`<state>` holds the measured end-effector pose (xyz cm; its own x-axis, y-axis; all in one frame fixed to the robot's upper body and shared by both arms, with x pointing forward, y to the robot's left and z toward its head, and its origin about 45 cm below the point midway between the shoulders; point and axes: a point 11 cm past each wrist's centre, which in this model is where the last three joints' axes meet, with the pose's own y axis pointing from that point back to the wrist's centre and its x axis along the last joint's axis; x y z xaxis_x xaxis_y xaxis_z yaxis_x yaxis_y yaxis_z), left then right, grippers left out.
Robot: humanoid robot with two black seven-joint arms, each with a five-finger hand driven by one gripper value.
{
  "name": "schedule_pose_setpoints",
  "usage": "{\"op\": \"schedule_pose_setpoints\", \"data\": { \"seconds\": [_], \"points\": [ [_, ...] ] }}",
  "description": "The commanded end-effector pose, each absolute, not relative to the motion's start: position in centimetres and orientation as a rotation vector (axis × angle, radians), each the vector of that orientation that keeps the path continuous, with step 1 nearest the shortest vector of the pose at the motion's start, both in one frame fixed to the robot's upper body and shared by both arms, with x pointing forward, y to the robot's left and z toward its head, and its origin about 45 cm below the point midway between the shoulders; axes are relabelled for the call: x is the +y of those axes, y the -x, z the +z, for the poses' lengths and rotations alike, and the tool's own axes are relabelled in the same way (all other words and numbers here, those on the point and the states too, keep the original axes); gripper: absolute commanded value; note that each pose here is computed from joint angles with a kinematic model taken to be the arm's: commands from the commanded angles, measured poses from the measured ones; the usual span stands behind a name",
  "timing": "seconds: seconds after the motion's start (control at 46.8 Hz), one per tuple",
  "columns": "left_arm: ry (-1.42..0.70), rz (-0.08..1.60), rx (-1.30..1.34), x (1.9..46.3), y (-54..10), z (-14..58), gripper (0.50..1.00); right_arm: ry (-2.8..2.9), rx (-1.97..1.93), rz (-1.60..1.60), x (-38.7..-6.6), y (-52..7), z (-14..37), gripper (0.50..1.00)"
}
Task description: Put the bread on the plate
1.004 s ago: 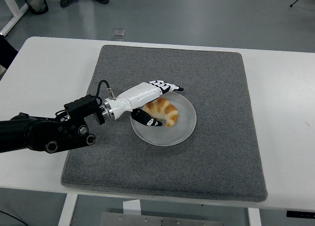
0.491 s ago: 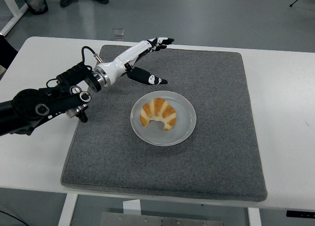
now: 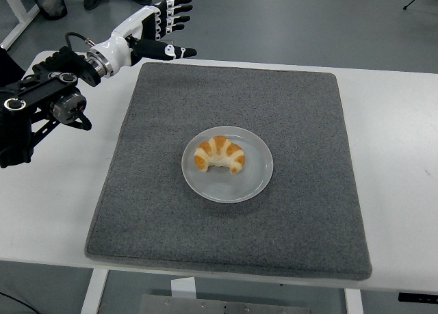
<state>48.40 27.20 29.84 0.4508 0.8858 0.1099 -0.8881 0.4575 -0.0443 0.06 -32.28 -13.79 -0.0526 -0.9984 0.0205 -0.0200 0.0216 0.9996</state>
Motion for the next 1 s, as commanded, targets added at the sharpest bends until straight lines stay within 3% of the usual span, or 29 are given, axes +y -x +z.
{"op": "schedule_pose_setpoints", "data": {
  "seconds": [0.0, 0.107, 0.385, 0.983],
  "points": [
    [0.023, 1.133, -0.048, 29.3, -48.9, 29.6, 0.990, -1.184, -1.272, -1.222, -32.3, 0.0, -13.8, 0.954],
    [0.037, 1.185, -0.008, 31.8, -49.5, 29.0, 0.992, -1.183, -1.274, -1.224, -32.3, -0.1, -13.8, 0.952],
    [0.114, 1.222, 0.101, 33.2, -49.8, 27.4, 0.990, -1.184, -1.274, -1.222, -32.3, -0.1, -13.8, 0.952],
    [0.158, 1.255, 0.173, 32.2, -49.7, 25.0, 0.990, -1.185, -1.271, -1.223, -32.2, 0.0, -13.8, 0.952]
  ]
}}
